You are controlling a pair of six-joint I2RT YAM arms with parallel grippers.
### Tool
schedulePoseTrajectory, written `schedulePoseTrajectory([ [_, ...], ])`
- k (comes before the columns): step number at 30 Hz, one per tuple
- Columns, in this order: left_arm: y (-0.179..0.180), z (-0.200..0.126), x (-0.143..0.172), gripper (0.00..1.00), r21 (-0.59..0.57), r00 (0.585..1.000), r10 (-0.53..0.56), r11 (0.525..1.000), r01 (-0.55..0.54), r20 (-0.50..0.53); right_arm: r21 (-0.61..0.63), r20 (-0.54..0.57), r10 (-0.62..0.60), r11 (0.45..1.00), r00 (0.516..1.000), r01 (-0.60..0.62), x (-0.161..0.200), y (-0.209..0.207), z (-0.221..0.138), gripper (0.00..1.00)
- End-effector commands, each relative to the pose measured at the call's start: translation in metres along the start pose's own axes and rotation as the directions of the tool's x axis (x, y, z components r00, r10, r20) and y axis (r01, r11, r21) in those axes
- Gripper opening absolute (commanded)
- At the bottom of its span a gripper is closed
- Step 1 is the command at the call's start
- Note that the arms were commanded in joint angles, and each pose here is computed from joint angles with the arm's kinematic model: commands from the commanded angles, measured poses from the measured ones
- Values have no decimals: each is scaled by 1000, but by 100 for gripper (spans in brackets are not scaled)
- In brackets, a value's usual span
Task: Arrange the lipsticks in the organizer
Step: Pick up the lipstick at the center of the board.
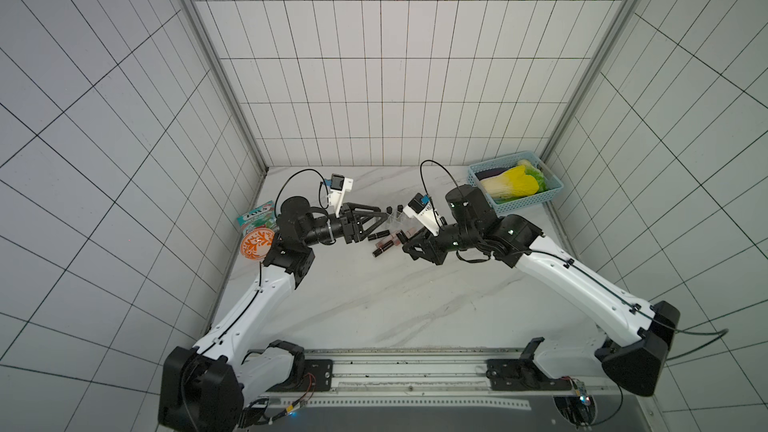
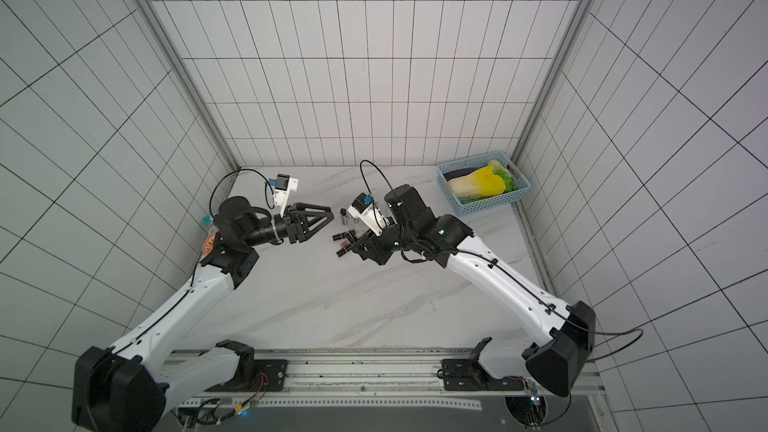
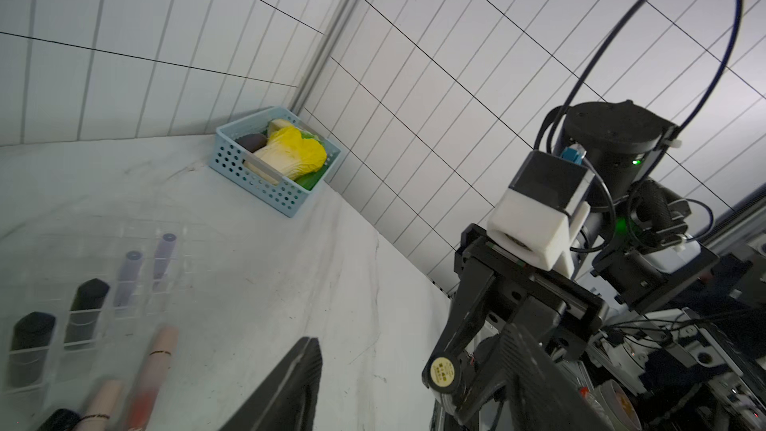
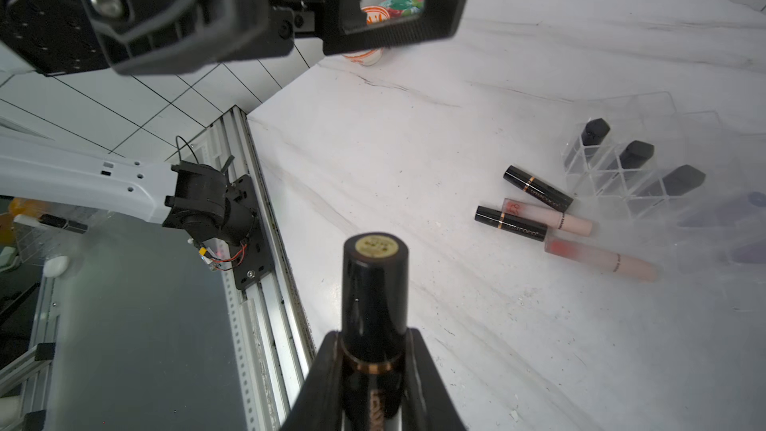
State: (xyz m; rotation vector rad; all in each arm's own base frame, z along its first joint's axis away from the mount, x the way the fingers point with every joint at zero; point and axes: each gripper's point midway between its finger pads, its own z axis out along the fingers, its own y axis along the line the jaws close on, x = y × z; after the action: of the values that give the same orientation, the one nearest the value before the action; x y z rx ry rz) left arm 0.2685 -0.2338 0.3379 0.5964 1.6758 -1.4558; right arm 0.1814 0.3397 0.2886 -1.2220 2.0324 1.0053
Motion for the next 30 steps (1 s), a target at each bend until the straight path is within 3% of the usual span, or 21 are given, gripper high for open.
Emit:
schedulePoseTrajectory([
  [1, -18, 14, 12, 67, 97, 995, 37, 995, -28, -91, -79, 25, 16, 997, 1000, -14, -2, 15, -5, 18],
  [5, -21, 26, 25, 64, 155, 987, 27, 988, -2, -158, -83, 36, 15, 997, 999, -12, -5, 17, -7, 18],
  [9, -23, 33, 36, 54, 168, 979, 26, 986, 8, -201, -79, 42, 12, 997, 999, -9, -5, 17, -9, 18],
  [15, -31, 37, 42, 50, 201, 972, 37, 980, 10, -231, -74, 45, 13, 997, 999, -10, -5, 15, -10, 18],
  [21, -34, 37, 42, 11, 212, 971, 42, 977, 9, -234, -70, 49, 14, 997, 999, -10, -5, 14, -12, 18],
  [25, -33, 37, 41, 0, 208, 972, 42, 978, 7, -233, -45, 59, 12, 999, 998, -9, -7, 11, -15, 20],
  [27, -30, 37, 41, 0, 190, 972, 42, 982, 3, -233, 8, 69, 16, 1000, 998, -16, -7, 3, -18, 29],
  [30, -13, 37, 38, 0, 86, 974, 42, 996, -23, -224, 123, 101, 7, 992, 995, -20, -7, -13, -31, 68],
])
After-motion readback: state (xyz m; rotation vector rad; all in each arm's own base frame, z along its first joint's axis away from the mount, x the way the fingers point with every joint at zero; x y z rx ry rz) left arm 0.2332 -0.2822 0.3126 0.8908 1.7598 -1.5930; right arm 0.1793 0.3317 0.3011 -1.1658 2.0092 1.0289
